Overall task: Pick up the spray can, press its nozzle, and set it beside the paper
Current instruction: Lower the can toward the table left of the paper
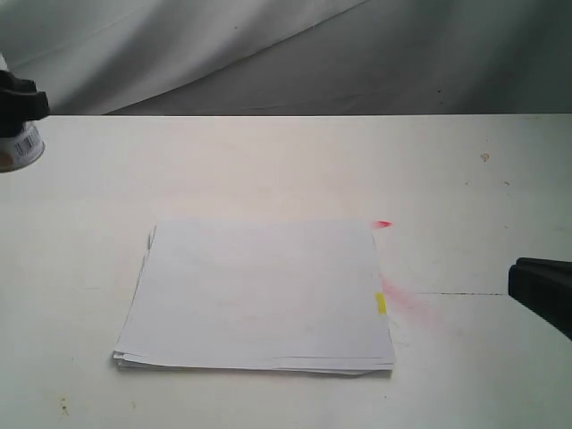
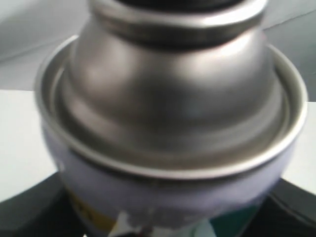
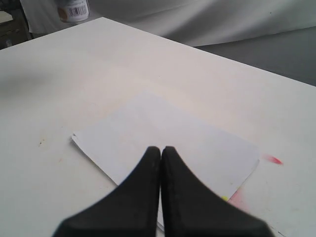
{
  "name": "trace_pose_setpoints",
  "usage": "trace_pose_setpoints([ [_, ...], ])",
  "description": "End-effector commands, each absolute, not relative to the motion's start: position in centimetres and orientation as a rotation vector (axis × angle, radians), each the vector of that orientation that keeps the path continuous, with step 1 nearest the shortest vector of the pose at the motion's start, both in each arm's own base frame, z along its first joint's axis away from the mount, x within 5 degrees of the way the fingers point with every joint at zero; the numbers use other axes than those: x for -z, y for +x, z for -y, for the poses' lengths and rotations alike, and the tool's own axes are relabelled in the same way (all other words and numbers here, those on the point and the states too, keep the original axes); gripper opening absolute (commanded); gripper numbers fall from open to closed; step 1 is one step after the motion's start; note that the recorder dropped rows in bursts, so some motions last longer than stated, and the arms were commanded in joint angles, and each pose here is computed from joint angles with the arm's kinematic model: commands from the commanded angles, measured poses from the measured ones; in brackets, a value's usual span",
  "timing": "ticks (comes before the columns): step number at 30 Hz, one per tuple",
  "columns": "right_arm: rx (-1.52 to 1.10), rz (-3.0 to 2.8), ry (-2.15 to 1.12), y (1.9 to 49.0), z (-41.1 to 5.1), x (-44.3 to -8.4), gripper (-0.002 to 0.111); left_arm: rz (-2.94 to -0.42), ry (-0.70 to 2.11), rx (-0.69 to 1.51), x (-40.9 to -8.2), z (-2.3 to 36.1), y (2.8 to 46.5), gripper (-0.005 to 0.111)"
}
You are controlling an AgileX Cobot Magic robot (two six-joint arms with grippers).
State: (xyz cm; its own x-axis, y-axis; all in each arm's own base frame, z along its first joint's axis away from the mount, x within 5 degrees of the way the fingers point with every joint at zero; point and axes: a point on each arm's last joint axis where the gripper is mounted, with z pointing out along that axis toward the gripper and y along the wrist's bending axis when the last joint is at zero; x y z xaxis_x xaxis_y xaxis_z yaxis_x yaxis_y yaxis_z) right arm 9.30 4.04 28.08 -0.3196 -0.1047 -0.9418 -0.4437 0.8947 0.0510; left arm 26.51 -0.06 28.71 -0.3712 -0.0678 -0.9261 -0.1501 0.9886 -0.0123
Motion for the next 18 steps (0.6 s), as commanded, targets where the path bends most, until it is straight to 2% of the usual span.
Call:
trace_pose_setpoints([
  [1,-0.363,-1.879,-0.39,9.3,-4.0,-28.0,0.0,-1.887,-0.074,-0.094,-32.8,0.0,26.2,0.0],
  [4,-0.363,-1.879,-0.39,9.3,-4.0,-28.0,0.0,-1.822,-0.055,0.027,-33.5,-0.3,26.5,0.0],
  [8,-0.363,-1.879,-0.39,9.3,-4.0,-28.0,0.0,-1.838,-0.056,0.006,-32.6,-1.0,26.4,0.0],
  [13,-0.363,-1.879,-0.39,9.3,-4.0,-28.0,0.0,-1.819,-0.113,0.132,-27.8,-2.0,27.1,0.0],
  [18,-0.363,-1.879,-0.39,9.3,-4.0,-28.0,0.0,-1.782,-0.031,0.141,-22.8,-1.6,27.7,0.0],
])
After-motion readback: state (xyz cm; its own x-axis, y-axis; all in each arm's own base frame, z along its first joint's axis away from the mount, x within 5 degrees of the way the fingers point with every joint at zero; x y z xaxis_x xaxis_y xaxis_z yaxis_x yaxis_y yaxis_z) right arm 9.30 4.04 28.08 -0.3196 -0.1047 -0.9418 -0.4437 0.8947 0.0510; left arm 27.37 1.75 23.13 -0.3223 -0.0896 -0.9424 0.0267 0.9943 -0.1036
